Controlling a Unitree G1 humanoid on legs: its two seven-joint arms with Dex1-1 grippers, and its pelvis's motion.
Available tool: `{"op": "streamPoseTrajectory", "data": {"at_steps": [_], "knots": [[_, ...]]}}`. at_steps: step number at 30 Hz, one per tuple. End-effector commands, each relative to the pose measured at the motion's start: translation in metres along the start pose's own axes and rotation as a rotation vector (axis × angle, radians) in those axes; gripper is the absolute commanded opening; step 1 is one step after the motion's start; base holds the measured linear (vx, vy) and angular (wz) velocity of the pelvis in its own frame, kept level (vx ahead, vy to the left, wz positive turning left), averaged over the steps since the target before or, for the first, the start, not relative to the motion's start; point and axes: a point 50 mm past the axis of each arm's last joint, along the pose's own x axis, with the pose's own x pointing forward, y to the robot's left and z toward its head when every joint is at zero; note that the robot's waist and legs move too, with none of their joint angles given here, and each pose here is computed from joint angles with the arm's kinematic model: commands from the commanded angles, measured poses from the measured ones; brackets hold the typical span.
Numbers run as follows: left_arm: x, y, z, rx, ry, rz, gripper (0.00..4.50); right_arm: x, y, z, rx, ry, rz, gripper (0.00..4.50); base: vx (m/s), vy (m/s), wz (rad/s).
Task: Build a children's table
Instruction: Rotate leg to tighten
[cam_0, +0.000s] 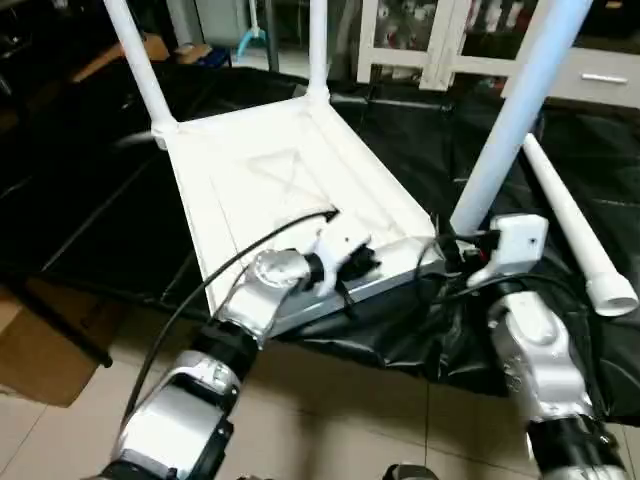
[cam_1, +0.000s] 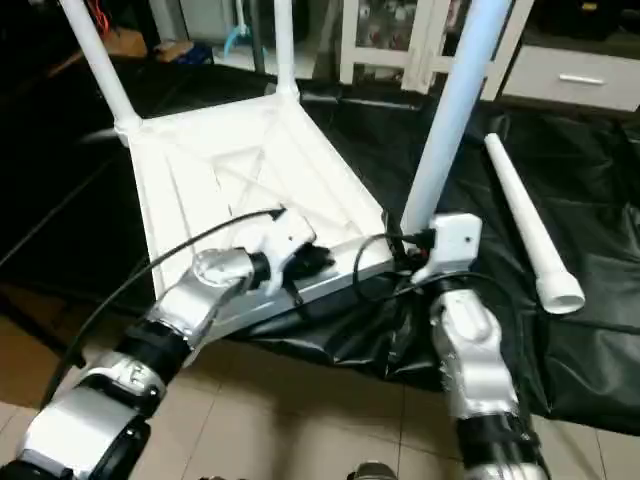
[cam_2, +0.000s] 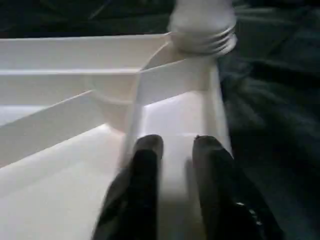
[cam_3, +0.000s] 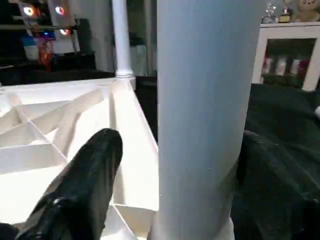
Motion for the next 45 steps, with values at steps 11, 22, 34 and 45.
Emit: {"op": "streamPoseTrajectory", "data": {"at_steps": [11,22,34,45], "knots": [[0.010,-0.008,0.014,-0.012,0.006,-0.091,2.25,-0.032,-0.023,0.020,-0.011,0.112,0.191,4.43,-0.009,0.001,0.00],[0.023,-0.013,0.013,-0.002,0.062,-0.088,2.25,-0.046,-0.043,0.023,-0.058,0.219,0.240,4.43,0.000,0.000,0.00],[0.023,-0.003,0.005,-0.080,0.159,-0.001,2.25,-0.046,-0.047,0.027,-0.073,0.224,0.238,4.43,0.000,0.000,0.00],[0.019,-0.004,-0.005,-0.078,0.230,-0.045,2.25,-0.045,-0.047,0.027,-0.086,0.224,0.243,4.43,0.000,0.000,0.00]]}}
